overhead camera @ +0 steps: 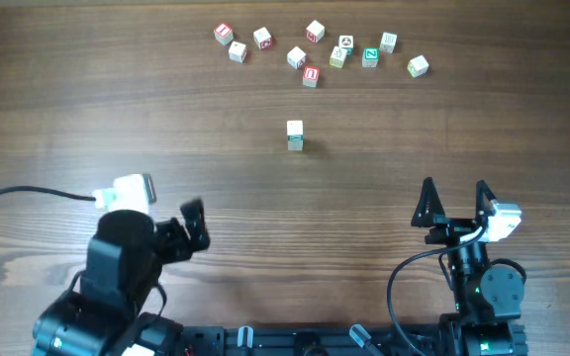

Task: Form a tower

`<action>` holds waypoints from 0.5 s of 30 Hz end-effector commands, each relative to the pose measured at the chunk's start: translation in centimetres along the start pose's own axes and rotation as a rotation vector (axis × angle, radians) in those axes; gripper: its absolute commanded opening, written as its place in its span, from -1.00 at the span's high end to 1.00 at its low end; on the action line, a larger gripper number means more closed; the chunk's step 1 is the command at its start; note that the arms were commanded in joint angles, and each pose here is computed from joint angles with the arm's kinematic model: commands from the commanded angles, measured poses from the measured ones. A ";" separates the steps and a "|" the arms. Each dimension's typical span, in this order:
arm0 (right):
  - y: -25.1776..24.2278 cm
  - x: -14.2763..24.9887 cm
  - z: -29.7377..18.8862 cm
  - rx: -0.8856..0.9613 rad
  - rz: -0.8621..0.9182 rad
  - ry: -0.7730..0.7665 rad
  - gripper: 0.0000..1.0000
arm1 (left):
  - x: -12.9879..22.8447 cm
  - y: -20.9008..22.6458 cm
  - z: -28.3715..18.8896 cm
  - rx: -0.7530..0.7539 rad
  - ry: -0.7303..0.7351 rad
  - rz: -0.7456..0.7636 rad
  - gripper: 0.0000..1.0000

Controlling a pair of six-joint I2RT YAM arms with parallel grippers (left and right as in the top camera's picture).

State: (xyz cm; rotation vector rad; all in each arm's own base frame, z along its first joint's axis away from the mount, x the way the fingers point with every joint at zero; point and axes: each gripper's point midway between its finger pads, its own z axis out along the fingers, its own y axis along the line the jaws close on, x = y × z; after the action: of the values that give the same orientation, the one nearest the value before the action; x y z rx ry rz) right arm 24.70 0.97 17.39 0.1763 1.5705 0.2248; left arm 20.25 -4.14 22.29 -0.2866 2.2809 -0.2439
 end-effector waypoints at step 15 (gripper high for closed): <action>0.4 -0.2 0.0 -0.023 -0.019 -0.007 -0.99 | 1.9 0.0 6.7 0.282 -0.619 0.106 -1.00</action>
State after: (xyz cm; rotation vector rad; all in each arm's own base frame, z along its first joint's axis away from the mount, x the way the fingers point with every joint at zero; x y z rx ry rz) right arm 24.70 1.03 17.39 0.1737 1.5709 0.2275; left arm 24.07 -5.16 17.75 -0.1198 1.5865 -0.4032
